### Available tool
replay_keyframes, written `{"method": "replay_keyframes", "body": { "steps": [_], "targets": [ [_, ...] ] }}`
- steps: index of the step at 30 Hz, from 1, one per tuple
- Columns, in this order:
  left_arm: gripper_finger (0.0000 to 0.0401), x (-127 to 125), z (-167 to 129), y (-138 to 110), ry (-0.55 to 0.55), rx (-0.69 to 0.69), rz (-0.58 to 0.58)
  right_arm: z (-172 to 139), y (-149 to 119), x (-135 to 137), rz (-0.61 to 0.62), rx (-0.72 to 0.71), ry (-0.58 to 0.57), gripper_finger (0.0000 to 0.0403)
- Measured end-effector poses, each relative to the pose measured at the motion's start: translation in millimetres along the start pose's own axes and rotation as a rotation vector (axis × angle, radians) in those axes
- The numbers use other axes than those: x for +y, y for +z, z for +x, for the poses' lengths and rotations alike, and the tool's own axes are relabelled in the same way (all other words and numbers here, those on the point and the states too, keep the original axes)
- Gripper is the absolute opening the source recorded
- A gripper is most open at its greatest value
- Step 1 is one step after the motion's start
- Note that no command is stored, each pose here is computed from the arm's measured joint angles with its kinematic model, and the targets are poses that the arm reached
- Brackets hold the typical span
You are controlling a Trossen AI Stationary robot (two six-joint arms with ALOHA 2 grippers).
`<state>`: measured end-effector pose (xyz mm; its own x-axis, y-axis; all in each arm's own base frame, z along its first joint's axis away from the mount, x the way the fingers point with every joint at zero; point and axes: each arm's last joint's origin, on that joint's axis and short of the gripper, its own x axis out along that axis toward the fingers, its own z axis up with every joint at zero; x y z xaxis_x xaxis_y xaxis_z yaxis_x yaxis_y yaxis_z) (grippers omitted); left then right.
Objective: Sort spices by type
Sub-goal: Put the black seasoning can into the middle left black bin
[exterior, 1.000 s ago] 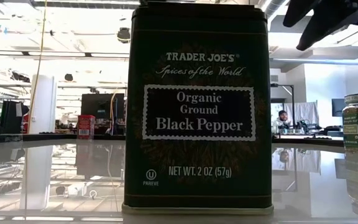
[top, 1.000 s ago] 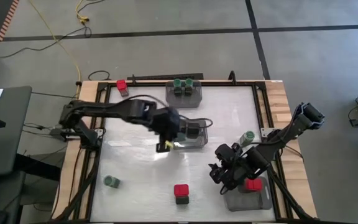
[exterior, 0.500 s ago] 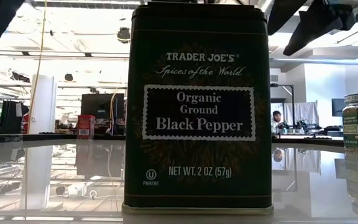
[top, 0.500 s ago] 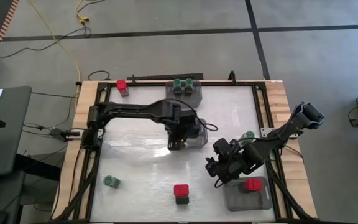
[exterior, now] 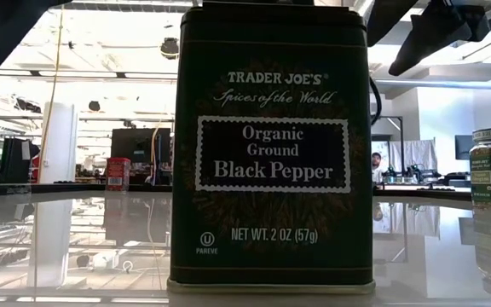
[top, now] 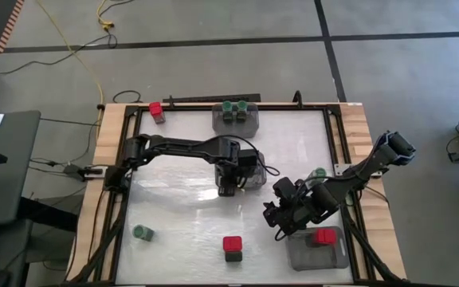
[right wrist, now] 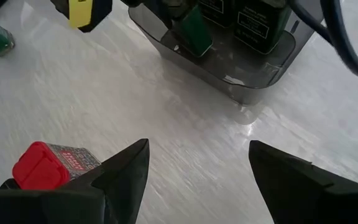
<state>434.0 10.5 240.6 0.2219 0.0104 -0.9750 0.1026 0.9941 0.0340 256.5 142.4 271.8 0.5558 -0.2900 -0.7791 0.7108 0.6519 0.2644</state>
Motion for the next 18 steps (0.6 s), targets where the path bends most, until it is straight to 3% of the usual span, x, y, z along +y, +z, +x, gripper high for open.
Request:
{"method": "replay_keyframes", "body": {
  "steps": [12,18],
  "targets": [
    [0.0122,3.9,4.7,0.3,0.047,0.014,-0.001,0.0,0.0,0.0,0.001,0.000,0.000,0.0303],
    [0.0145,3.9,4.4,0.2,0.047,0.014,0.033,0.0,-0.1,-0.3,-0.002,0.001,-0.003,0.0303]
  ]
}}
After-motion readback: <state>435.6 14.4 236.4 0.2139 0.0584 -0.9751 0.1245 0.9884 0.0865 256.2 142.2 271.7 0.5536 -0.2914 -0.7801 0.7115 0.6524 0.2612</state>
